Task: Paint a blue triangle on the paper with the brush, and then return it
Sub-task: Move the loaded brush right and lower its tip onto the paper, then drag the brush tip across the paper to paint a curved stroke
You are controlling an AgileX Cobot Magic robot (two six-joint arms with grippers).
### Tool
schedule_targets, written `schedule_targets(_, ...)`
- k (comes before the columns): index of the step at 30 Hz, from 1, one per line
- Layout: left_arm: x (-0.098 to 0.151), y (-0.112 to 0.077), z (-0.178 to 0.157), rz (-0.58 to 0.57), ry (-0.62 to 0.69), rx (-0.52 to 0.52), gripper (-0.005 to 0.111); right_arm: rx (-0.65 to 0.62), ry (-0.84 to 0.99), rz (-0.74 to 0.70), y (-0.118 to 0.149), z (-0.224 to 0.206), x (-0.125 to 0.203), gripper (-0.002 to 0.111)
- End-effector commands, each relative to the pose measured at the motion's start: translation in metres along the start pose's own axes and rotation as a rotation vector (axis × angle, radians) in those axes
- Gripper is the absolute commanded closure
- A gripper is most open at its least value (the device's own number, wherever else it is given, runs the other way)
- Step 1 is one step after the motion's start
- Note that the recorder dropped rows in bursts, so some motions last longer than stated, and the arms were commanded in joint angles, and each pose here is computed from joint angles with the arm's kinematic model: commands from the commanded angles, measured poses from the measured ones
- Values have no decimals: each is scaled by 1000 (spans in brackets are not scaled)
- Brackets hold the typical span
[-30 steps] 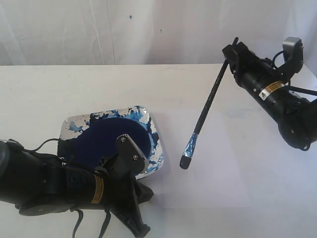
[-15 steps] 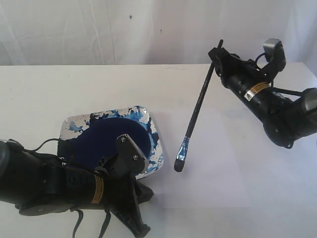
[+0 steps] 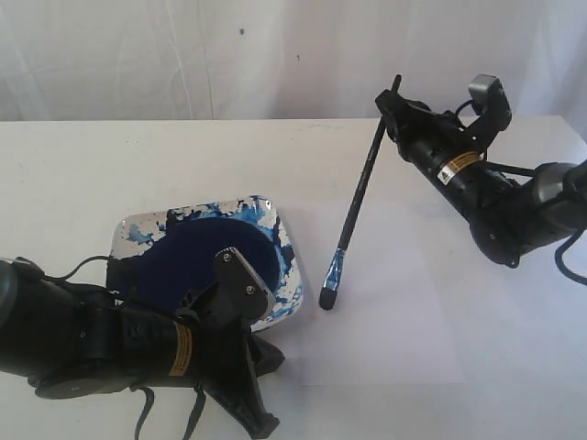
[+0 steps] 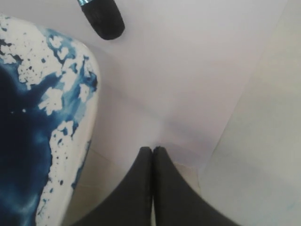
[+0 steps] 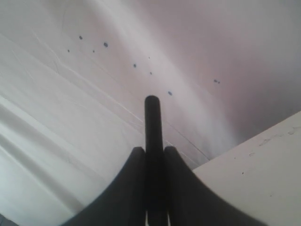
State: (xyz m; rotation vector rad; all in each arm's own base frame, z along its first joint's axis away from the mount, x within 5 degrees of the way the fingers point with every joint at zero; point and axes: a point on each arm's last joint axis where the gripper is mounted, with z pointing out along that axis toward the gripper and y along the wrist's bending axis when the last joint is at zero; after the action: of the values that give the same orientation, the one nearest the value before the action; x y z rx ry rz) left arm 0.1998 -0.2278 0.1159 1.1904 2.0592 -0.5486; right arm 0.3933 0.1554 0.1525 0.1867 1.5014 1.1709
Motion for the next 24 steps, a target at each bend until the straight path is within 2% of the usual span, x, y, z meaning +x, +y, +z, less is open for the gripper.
schedule_targets(1,3,0,1,-8,28,-8,107,-12,-21,-45,-4,6,0,108)
schedule_targets(9,3,0,1,-8,28,-8,107,-34,-61,-111,-4,18,-7,108)
schedule_targets(12,3,0,1,-8,28,-8,107,-39,-84,-182,-2,22,-11,108)
schedule_targets(24,3,0,1,-7,30,-9,107,115,-213,-313,-9,33,-32,108)
